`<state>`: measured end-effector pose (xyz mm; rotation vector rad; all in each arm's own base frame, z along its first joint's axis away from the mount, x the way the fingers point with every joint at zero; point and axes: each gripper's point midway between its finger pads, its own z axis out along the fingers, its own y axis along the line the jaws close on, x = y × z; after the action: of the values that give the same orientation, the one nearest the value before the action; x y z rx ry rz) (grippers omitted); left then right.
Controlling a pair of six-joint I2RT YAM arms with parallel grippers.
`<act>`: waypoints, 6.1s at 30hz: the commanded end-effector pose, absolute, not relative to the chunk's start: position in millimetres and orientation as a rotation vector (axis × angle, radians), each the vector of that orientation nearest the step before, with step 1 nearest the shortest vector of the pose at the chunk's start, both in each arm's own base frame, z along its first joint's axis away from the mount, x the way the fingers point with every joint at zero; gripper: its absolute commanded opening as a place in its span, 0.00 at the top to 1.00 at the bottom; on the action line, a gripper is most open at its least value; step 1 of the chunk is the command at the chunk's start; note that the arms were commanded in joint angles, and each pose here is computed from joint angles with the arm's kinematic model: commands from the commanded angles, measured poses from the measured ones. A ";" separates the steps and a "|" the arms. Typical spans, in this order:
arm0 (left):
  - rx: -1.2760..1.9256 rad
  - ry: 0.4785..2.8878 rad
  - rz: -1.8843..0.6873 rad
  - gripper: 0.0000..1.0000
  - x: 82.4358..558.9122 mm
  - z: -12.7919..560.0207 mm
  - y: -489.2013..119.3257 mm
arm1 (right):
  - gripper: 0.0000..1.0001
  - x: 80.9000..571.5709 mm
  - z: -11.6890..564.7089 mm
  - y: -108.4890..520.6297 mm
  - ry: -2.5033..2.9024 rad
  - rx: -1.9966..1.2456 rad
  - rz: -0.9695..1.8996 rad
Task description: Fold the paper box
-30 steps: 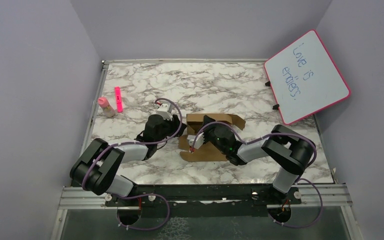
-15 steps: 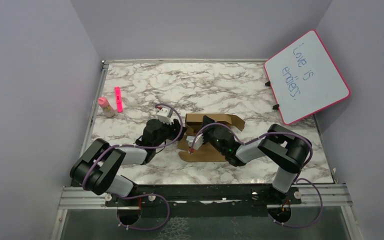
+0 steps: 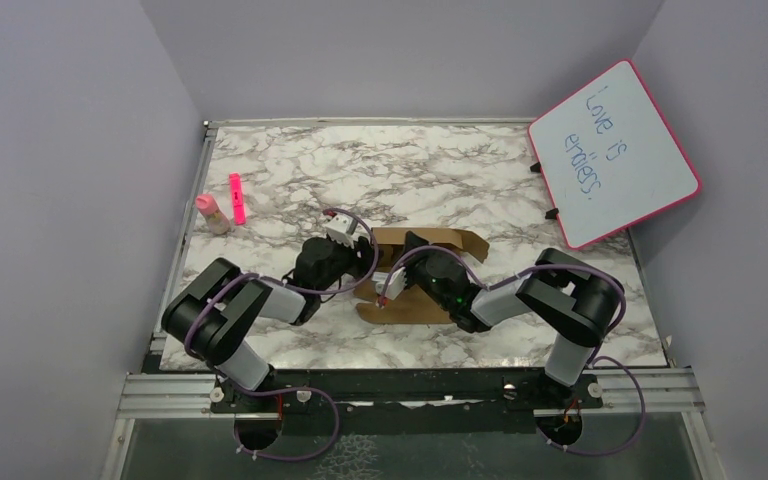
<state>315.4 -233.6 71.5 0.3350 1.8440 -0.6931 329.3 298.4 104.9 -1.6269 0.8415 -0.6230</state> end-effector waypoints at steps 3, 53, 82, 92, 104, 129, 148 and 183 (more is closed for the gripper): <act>0.295 1.718 -0.620 0.41 335.6 87.1 -237.9 | 0.96 317.7 85.3 308.0 0.859 -1.712 -0.537; -0.139 1.633 -0.132 0.83 336.8 56.7 -181.9 | 0.90 316.8 90.6 317.2 1.106 -1.582 -0.321; -0.077 1.603 0.042 0.85 328.8 52.5 -175.6 | 0.88 309.8 100.6 323.9 1.139 -1.531 -0.215; -0.089 1.567 -0.056 0.64 315.6 67.4 -171.3 | 0.82 311.4 112.8 321.5 1.139 -1.480 -0.218; -0.070 1.545 -0.169 0.39 294.7 79.3 -166.2 | 0.74 312.0 126.1 320.7 1.154 -1.424 -0.198; -0.076 1.638 -0.372 0.08 259.6 97.8 -161.8 | 0.60 302.0 138.4 325.7 1.146 -1.387 -0.103; -0.216 1.762 -0.497 0.01 274.9 153.3 -148.4 | 0.00 279.2 120.4 332.6 1.223 -1.482 0.063; -0.214 2.051 -0.805 0.11 314.9 130.7 -185.7 | 0.14 283.5 157.3 248.0 2.057 0.120 0.413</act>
<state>304.5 -175.7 111.6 -0.2330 2.1116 -0.7342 276.5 257.7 177.5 -0.1005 2.0243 0.3943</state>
